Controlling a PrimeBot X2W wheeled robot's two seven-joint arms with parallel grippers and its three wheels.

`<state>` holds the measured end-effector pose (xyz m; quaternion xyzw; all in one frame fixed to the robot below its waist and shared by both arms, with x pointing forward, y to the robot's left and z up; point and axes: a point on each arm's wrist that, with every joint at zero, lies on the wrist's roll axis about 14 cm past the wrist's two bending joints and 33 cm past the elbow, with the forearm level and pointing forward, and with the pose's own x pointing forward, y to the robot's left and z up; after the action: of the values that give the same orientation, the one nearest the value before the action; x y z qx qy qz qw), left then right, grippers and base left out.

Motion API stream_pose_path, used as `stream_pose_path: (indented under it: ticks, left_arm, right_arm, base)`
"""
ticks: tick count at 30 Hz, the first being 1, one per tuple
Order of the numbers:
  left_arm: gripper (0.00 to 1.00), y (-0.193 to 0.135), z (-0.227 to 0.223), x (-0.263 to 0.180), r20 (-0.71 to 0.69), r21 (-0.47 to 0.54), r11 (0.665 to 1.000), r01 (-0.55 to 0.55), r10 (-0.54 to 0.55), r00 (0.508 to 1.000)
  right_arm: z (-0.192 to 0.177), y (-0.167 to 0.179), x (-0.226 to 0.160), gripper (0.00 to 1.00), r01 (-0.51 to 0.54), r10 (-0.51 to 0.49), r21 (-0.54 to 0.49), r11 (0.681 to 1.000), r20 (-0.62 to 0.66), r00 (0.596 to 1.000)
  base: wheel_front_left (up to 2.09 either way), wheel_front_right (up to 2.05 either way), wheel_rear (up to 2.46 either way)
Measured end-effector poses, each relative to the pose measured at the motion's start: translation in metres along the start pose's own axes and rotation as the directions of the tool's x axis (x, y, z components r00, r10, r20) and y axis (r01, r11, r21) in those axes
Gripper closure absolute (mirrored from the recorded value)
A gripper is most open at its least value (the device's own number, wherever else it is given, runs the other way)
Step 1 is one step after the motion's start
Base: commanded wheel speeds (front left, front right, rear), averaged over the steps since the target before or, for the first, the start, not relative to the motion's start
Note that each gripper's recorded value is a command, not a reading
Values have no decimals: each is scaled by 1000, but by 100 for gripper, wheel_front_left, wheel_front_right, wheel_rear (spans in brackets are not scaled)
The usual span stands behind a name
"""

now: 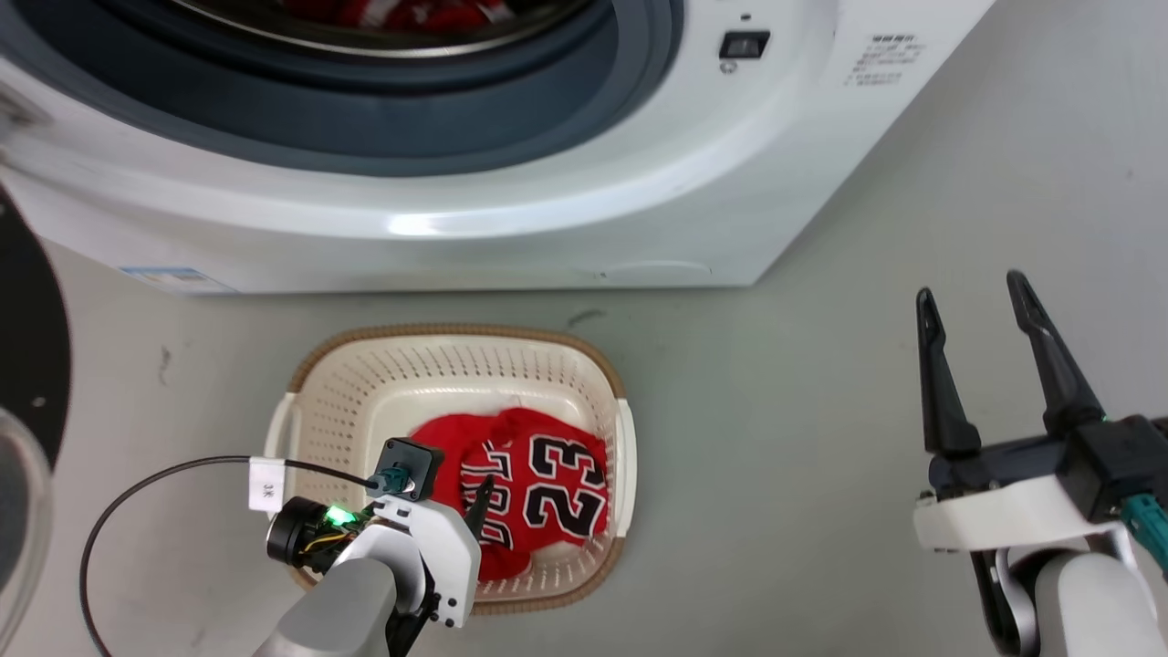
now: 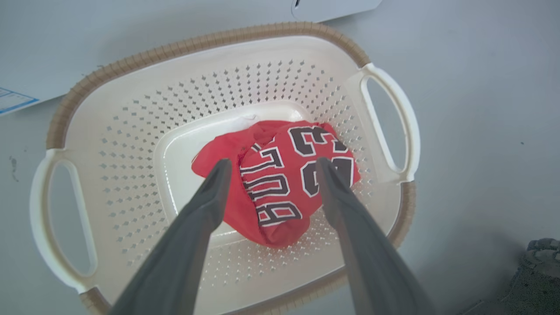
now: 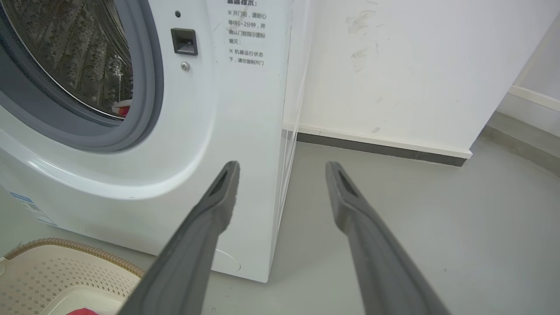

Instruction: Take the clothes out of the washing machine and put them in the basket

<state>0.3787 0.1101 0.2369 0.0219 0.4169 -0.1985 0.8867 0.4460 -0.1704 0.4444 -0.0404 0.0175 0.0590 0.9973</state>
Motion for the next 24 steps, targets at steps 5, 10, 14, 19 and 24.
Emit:
stream_pose_path:
  ticks: [5, 10, 14, 19, 24]
  left_arm:
    - [0, 7, 35, -21, 150, -21, 999, -46, 48, 987]
    - [0, 15, 87, -47, 346, -36, 994, -102, 108, 932]
    - [0, 22, 121, -72, 473, -44, 988, -145, 149, 868]
    - [0, 31, 160, -96, 596, -60, 981, -185, 184, 782]
    - [0, 35, 195, -114, 683, -86, 976, -201, 204, 701]
  right_arm:
    - [13, 6, -11, 0, -12, 12, 4, 1000, 22, 1000]
    - [24, 9, -21, 0, -18, 18, 6, 1000, 44, 999]
    - [32, 11, -28, 0, -21, 20, 9, 1000, 60, 998]
    - [39, 11, -32, 0, -20, 19, 11, 1000, 78, 997]
    - [41, 6, -37, 0, -4, 3, 15, 1000, 80, 997]
  base:
    - [0, 0, 0]
    - [0, 0, 0]
    - [0, 0, 0]
    - [0, 0, 0]
    - [0, 0, 0]
